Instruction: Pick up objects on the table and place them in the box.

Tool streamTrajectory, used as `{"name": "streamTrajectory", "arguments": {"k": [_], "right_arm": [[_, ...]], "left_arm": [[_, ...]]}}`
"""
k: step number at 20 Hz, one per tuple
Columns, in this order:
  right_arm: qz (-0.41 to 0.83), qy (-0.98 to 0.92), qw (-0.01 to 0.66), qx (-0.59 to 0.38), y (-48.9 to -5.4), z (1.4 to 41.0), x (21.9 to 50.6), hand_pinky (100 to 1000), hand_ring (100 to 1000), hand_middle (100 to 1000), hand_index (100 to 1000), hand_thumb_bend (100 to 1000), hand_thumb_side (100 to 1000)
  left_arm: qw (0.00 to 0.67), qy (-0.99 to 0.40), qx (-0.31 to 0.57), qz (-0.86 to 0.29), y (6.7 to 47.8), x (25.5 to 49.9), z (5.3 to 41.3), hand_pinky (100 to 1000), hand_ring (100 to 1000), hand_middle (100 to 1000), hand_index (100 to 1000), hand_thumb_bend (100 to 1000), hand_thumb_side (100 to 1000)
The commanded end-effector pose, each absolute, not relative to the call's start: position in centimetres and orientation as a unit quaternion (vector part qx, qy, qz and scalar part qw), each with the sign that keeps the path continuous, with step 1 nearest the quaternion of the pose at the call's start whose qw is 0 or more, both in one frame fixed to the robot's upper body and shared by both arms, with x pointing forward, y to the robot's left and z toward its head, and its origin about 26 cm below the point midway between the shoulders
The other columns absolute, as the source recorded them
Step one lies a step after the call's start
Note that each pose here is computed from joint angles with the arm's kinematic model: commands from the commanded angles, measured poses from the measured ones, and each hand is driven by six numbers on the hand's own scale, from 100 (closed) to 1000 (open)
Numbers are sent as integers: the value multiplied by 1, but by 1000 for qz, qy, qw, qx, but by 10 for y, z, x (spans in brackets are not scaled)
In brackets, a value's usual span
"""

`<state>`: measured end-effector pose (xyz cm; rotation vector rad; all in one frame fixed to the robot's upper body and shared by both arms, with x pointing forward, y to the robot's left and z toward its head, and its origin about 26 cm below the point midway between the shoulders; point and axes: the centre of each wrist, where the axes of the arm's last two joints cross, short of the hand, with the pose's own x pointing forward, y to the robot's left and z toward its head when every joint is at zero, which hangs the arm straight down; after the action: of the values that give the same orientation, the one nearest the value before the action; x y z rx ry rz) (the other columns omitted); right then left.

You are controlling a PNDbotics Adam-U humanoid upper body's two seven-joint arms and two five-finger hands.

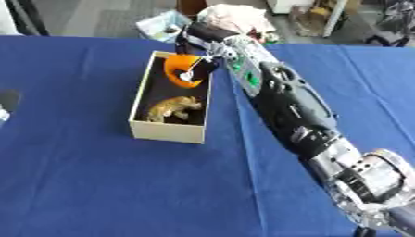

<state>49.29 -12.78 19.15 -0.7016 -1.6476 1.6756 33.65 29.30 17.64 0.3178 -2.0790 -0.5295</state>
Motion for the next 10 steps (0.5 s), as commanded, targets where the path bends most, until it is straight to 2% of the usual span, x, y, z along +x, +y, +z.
{"name": "streamTrajectory", "arguments": {"k": [1, 4, 5, 8, 10], "right_arm": [[657, -624, 327, -269, -124, 194, 493, 673, 608, 502, 627, 323, 245], [669, -614, 331, -258, -126, 186, 493, 695, 658, 625, 708, 383, 292], [671, -612, 332, -256, -127, 186, 493, 706, 687, 694, 751, 406, 309], [669, -614, 331, -255, -132, 194, 494, 731, 741, 798, 819, 454, 332], [663, -624, 325, -258, -138, 206, 494, 733, 747, 831, 833, 458, 336]], "left_arm": [[455, -853, 131, -219, 293, 337, 186, 543, 583, 596, 803, 486, 250], [455, -853, 132, -218, 294, 337, 185, 544, 583, 596, 803, 487, 251], [456, -853, 132, -218, 294, 336, 185, 544, 583, 596, 803, 487, 251], [456, -853, 133, -217, 295, 336, 185, 544, 583, 596, 803, 490, 253], [457, -853, 134, -217, 295, 336, 185, 544, 583, 596, 803, 494, 258]]}}
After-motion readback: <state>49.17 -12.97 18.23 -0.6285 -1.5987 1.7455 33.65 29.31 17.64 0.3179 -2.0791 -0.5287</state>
